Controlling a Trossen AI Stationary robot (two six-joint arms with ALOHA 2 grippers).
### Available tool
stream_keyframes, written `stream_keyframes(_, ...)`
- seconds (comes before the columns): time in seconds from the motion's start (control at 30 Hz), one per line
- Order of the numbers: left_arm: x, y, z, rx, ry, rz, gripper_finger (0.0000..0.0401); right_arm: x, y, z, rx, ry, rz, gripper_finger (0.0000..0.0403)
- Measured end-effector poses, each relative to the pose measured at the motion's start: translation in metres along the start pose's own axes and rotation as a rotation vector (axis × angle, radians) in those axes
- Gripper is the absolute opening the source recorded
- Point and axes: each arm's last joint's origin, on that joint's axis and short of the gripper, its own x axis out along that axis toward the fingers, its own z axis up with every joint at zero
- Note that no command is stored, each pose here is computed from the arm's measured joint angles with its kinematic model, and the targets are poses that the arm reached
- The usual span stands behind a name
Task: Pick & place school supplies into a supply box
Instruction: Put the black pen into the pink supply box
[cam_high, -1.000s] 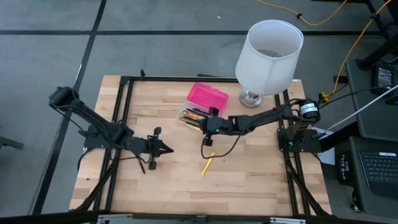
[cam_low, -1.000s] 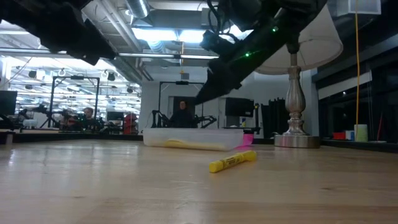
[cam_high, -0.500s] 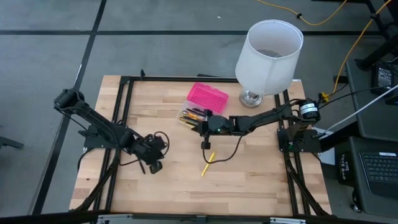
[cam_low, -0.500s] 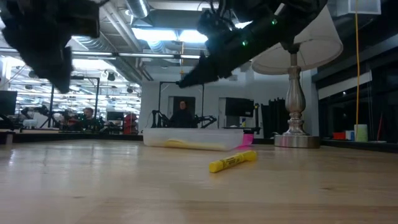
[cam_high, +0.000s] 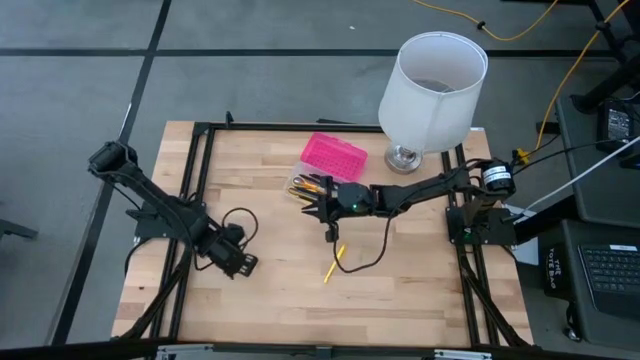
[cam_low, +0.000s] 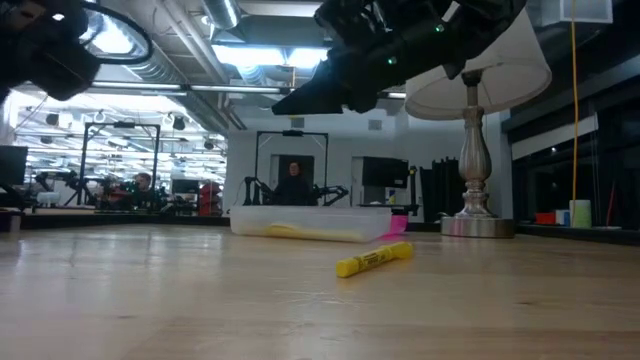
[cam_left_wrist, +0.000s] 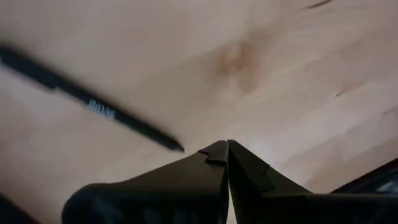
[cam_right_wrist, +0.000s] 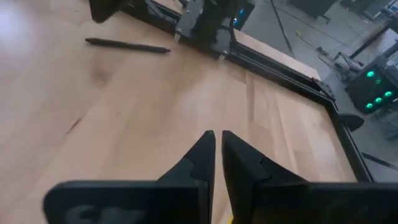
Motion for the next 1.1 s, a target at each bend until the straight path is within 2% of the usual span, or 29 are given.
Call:
stream_keyframes(0.07, -0.002, 0.002, -0.002, -0.083, -0.013, 0.025, 0.0003, 0.0, -0.002, -0.001, -0.01, 0.005, -0.004, 0.0034)
stream_keyframes(0.2, -0.003, 0.013, -0.007, -0.272, 0.011, 0.142, 0.0003, 0.001, -0.012, -0.011, 0.004, 0.068, -0.012, 0.0034)
stream_keyframes(0.3, -0.004, 0.018, -0.011, -0.341, 0.045, 0.212, 0.0003, 0.001, -0.022, -0.02, 0.024, 0.12, -0.021, 0.0035)
stream_keyframes(0.43, -0.004, 0.02, -0.014, -0.381, -0.002, 0.199, 0.0003, 0.0, -0.031, -0.031, 0.091, 0.13, 0.019, 0.0035)
stream_keyframes(0.63, -0.004, 0.021, -0.015, -0.368, -0.065, 0.162, 0.0004, -0.003, -0.035, -0.046, 0.139, 0.09, 0.086, 0.0035)
stream_keyframes(0.9, -0.006, 0.028, -0.012, -0.387, -0.113, 0.236, 0.001, -0.003, -0.035, -0.048, 0.136, 0.087, 0.085, 0.0035)
stream_keyframes(1.1, 0.0, 0.029, -0.012, -0.385, -0.142, 0.279, 0.0044, -0.003, -0.035, -0.048, 0.135, 0.087, 0.085, 0.0035)
